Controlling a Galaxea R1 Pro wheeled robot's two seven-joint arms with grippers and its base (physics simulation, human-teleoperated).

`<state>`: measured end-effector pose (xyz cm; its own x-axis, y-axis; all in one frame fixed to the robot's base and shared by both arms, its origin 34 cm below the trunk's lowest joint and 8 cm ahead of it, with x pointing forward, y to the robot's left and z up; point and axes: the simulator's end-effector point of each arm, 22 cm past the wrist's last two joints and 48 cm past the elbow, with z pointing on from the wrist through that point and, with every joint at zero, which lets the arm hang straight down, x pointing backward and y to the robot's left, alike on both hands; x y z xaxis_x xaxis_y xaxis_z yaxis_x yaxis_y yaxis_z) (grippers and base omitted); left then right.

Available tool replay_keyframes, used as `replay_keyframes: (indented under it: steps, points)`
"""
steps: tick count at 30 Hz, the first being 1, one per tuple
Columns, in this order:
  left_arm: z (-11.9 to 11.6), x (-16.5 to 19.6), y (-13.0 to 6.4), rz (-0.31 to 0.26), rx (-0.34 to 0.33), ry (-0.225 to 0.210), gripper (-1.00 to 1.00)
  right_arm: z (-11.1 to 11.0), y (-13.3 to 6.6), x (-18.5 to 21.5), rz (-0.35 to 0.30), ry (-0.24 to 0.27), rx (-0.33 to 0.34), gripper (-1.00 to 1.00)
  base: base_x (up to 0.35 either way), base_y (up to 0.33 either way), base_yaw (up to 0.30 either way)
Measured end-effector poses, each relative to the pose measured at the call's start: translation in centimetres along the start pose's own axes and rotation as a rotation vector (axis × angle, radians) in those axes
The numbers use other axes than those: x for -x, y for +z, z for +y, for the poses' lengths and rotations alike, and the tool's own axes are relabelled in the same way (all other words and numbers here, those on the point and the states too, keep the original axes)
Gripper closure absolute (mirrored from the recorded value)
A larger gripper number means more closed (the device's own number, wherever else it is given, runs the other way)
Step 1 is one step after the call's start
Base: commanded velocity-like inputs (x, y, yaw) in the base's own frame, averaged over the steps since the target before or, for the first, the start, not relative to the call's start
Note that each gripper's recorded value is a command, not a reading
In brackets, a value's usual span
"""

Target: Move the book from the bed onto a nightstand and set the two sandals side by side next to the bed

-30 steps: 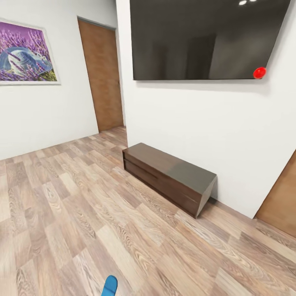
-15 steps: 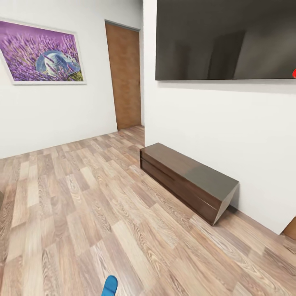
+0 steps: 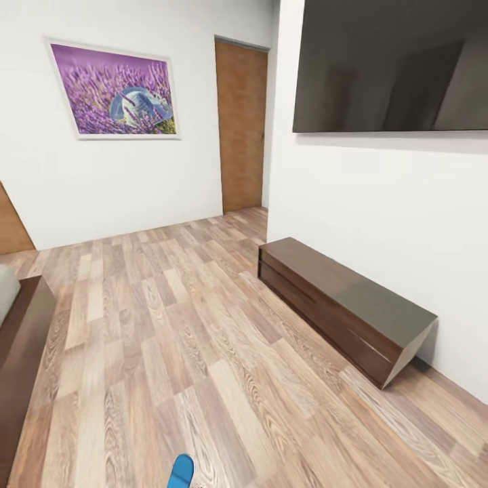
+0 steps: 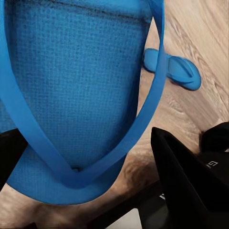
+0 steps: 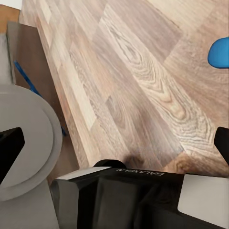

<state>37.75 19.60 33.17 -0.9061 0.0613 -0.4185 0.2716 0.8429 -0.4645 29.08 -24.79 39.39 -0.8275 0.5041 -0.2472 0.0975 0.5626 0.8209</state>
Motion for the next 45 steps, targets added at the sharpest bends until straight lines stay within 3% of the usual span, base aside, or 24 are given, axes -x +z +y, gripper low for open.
replay_keyframes:
  steps: [20,45]
  points:
    - [0.03,0.00,0.01,0.000,0.002,0.002,1.00,-0.08,-0.09,0.14,-0.004,0.001,-0.002,-1.00,0.000,0.000,0.128]
    - [-0.01,0.00,0.00,0.000,0.000,0.000,1.00,-0.07,-0.08,0.12,-0.003,0.001,-0.001,-1.00,0.000,0.000,0.007]
